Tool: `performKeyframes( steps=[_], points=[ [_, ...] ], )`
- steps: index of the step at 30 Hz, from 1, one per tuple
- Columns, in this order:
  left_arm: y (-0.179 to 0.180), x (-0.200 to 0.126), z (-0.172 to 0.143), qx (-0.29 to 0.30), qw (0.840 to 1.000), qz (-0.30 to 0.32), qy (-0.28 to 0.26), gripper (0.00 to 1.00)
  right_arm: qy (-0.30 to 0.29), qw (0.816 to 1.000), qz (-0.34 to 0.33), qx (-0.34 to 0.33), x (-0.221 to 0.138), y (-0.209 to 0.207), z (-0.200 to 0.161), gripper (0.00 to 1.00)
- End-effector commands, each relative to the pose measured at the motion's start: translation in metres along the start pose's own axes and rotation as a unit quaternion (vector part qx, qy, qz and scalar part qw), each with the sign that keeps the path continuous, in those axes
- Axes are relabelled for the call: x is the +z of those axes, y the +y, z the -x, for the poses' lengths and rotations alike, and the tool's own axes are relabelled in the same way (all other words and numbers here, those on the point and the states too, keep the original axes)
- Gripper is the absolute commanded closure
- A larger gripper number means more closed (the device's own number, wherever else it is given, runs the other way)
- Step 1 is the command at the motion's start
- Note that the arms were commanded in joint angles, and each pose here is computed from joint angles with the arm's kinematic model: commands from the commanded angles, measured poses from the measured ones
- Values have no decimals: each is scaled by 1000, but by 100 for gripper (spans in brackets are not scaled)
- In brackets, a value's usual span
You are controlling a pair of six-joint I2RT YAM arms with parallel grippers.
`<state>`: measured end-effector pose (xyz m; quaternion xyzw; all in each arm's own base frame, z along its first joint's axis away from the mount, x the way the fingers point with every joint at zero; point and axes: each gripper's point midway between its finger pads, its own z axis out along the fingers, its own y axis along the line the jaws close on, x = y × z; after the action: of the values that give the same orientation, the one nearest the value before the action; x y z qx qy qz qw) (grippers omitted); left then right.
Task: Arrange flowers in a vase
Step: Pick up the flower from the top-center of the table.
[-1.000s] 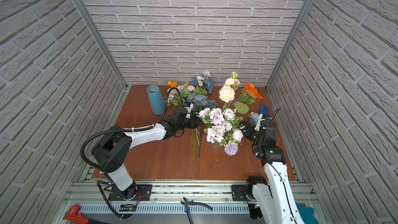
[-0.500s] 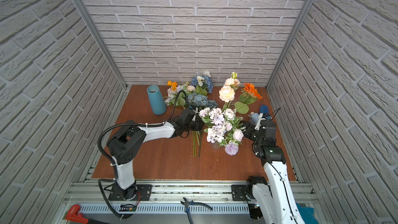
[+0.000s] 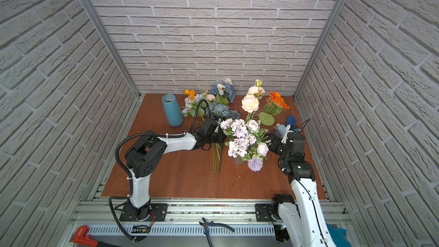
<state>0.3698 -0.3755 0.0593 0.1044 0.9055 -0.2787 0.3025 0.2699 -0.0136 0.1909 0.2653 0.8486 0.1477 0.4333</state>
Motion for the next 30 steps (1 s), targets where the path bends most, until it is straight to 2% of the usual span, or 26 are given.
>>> performKeyframes(
  steps=[1,6,11,18,22,30],
  points=[
    [-4,7,0,1,1000,-4,5,62,-30,999,0,-12,-8,2,13,2],
    [-5,5,2,-1,1000,-8,1,83,-45,999,-1,-13,-13,2,18,3],
    [-19,-13,18,3,999,-29,-27,100,-38,999,-1,-10,-10,1,14,3],
    [-23,-60,46,22,996,-18,-86,100,-38,999,2,-9,-9,2,14,3],
    [-18,-81,61,13,993,-19,-116,100,-37,999,6,-9,-8,3,14,3],
    [-17,-129,97,10,978,-44,-204,100,-53,998,21,-26,-20,15,27,3]
  ],
)
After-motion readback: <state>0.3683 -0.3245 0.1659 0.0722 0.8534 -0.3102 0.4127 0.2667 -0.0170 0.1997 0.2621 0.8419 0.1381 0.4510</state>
